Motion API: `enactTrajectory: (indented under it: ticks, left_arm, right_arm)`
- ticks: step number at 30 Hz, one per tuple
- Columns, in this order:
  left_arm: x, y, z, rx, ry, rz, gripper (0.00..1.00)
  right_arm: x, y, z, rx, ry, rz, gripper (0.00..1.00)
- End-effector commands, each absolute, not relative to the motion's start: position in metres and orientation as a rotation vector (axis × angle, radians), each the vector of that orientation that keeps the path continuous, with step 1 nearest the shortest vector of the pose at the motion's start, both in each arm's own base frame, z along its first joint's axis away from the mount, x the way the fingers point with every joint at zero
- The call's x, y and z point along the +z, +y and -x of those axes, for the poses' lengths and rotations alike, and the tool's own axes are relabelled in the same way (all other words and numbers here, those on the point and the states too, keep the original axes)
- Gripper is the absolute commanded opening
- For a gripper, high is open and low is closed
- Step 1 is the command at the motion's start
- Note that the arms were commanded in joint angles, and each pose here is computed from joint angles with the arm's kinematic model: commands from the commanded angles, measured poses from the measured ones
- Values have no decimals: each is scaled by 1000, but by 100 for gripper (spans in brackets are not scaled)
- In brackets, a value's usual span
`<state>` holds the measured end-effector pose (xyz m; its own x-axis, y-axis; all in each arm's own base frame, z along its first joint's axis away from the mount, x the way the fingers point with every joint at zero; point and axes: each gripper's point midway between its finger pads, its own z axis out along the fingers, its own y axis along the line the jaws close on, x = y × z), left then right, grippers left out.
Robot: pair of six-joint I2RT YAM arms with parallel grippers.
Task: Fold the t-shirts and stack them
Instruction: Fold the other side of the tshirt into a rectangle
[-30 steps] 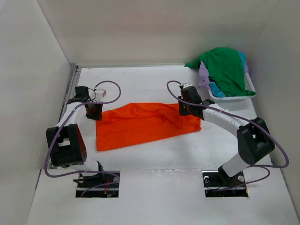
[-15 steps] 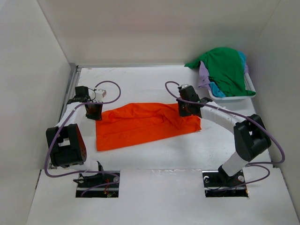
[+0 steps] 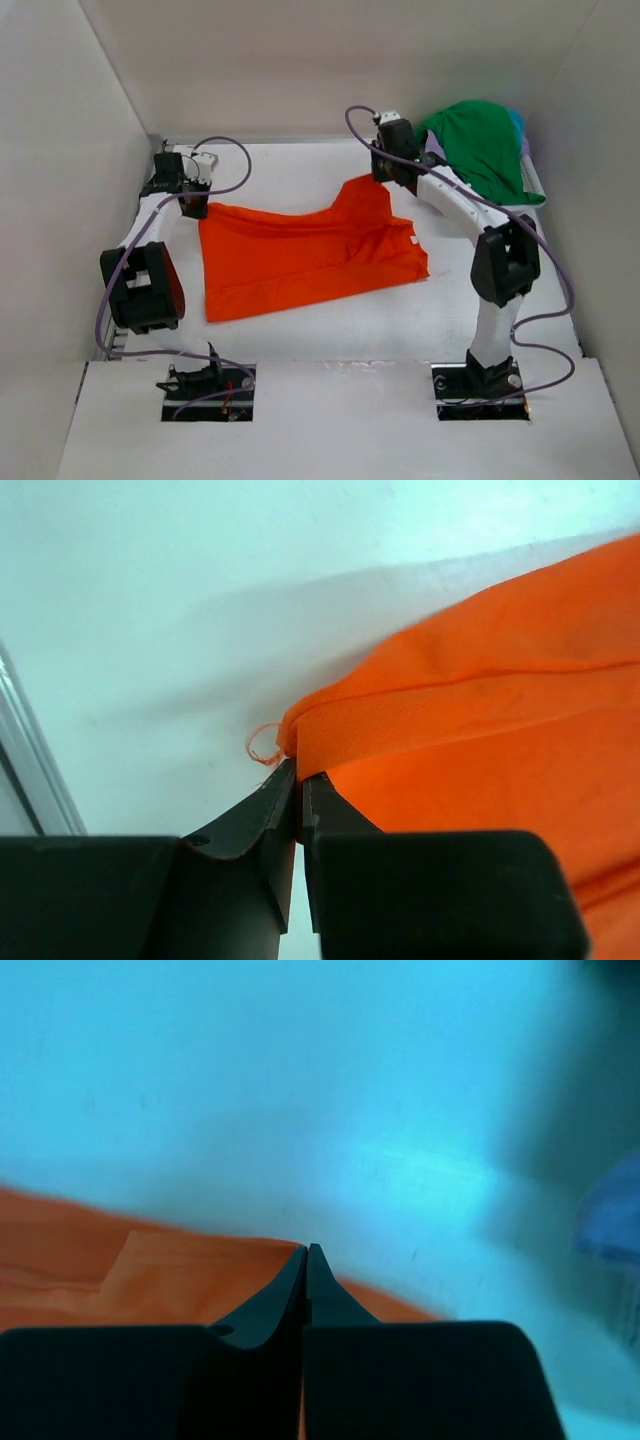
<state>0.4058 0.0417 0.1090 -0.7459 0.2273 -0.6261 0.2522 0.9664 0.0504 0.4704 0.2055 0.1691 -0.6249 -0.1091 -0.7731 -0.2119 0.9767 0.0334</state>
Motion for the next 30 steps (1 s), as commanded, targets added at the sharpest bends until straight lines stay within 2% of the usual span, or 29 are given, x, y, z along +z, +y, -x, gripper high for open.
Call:
enactTrajectory:
  ticks: [1,9,14,19,24,30]
  left_arm:
    - [127,49,-455,33,2320,-315,5]
    - [137,64,-473,141,2236,-296,6]
    - [128,60,-463,136,2259,-348,7]
    - [112,54,-430,158,2289,-461,8]
    - [88,52,-388,188,2330,-627,9]
    - [72,50,-366,201,2370,-721,9]
  right_arm:
    - [213,196,-531,48,2080,237,0]
    - [255,187,-563,17,1898,191,0]
    - [252,198,-576,6,1868,257,0]
    - [233,201,-544,6,1894,326,0]
    - [205,204,-479,65,1918,394,0]
    - [163,209,-423,103,1989,430,0]
